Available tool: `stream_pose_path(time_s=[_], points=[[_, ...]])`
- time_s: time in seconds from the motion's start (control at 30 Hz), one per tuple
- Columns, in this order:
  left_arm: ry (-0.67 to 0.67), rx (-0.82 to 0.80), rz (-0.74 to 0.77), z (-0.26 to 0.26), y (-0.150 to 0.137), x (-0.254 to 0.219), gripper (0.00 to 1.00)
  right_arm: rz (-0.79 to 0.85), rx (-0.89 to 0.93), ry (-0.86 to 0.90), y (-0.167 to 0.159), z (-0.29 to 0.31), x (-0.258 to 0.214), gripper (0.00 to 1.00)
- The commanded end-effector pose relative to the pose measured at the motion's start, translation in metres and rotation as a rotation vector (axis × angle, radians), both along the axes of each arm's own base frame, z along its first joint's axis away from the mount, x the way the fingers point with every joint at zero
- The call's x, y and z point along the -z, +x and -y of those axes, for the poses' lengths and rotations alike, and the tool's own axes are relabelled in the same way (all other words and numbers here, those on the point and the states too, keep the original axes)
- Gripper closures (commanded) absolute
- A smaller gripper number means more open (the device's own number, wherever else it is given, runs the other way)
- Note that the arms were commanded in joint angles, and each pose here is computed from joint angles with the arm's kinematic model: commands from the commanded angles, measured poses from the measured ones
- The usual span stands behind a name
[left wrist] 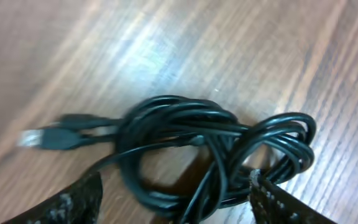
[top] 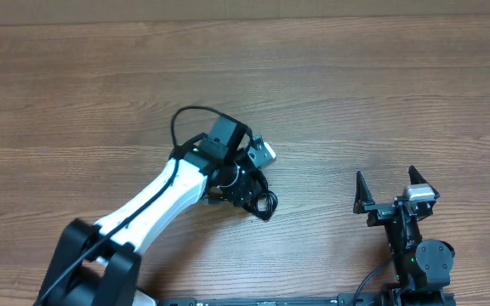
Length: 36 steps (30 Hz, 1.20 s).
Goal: Untangle cables
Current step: 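Lift the gripped cable bundle with the left gripper and raise it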
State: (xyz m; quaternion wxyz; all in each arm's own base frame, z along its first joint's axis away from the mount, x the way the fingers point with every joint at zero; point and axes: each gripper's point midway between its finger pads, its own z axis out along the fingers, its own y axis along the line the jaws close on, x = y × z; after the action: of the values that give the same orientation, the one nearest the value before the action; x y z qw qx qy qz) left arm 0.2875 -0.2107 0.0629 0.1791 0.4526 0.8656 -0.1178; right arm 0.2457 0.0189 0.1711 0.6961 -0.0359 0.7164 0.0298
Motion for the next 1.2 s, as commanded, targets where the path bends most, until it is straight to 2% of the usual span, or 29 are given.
stream_pose_path(time_s=[0.0,0.3,0.53,0.73,0.93,1.1,1.17], points=[[0.061,-0.138,0.069,-0.019,0.021,-0.012,0.21,0.005,0.015,0.003,0.0,0.003,0.001,0.0],[0.077,-0.204,-0.005,-0.021,0.017,0.007,0.25,0.005,0.015,0.003,0.0,0.003,0.001,0.0],[0.115,-0.243,-0.084,-0.022,0.016,0.042,0.3,0.005,0.015,0.004,0.0,0.003,0.001,0.0],[0.118,-0.281,-0.115,-0.02,0.017,0.058,0.3,0.005,0.015,0.004,0.0,0.003,0.001,0.0],[0.138,-0.267,-0.202,-0.018,0.006,0.087,0.29,0.005,0.015,0.004,0.0,0.003,0.001,0.0],[0.14,-0.266,-0.191,-0.018,0.009,0.087,0.46,0.005,0.015,0.003,0.0,0.003,0.001,0.0],[0.138,-0.266,-0.189,-0.017,0.011,0.086,0.66,0.005,0.015,0.004,0.0,0.003,0.001,0.0]])
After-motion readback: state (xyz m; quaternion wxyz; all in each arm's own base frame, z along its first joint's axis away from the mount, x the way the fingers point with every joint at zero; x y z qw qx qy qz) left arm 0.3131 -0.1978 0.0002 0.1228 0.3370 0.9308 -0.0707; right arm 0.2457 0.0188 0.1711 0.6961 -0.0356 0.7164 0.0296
